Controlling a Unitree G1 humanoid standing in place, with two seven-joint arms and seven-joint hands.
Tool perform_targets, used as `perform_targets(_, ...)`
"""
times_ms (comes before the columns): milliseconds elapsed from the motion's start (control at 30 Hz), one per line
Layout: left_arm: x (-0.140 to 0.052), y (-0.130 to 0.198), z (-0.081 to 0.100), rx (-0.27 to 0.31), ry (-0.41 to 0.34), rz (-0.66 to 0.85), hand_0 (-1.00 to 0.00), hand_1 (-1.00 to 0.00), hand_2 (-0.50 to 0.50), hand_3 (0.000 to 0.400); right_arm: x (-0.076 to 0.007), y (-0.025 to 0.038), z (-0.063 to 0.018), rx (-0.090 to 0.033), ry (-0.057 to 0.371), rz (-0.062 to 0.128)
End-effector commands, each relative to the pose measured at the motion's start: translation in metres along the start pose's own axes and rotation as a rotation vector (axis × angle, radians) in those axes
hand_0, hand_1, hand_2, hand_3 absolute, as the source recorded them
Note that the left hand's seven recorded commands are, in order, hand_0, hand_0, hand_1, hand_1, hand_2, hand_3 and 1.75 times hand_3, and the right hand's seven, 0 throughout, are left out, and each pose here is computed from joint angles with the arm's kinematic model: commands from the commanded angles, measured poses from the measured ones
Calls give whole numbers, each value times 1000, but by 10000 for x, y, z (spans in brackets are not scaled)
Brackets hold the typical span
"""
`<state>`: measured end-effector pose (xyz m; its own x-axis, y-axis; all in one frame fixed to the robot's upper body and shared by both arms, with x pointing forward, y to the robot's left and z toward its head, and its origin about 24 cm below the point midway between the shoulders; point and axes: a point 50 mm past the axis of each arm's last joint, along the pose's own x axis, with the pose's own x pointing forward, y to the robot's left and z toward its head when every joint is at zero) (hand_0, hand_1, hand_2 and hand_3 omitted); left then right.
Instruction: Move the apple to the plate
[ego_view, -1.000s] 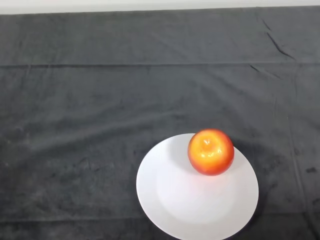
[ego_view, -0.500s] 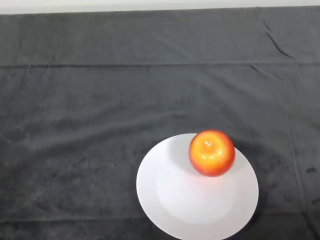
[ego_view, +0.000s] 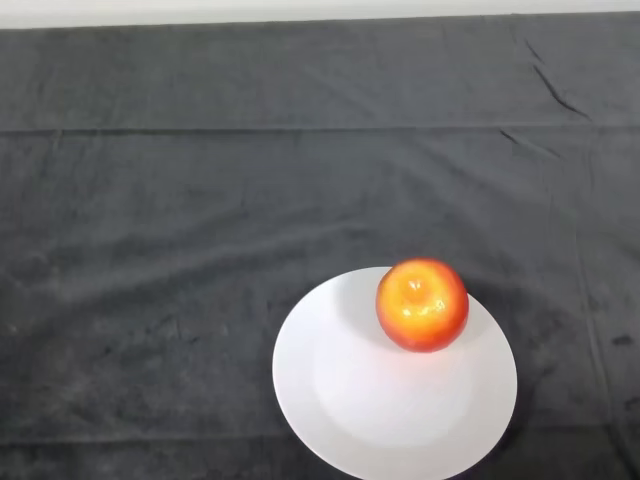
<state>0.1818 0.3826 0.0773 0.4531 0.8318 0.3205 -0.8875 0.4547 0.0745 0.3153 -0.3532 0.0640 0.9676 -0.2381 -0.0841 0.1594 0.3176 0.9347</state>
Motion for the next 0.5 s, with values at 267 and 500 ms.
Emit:
perform_targets(267,67,28,32,9,-23,19,0,0,0,0,-16,0,72,17,-32,6)
perform_targets(500,67,26,32,7,-22,17,0,0,0,0,-16,0,72,17,-32,6)
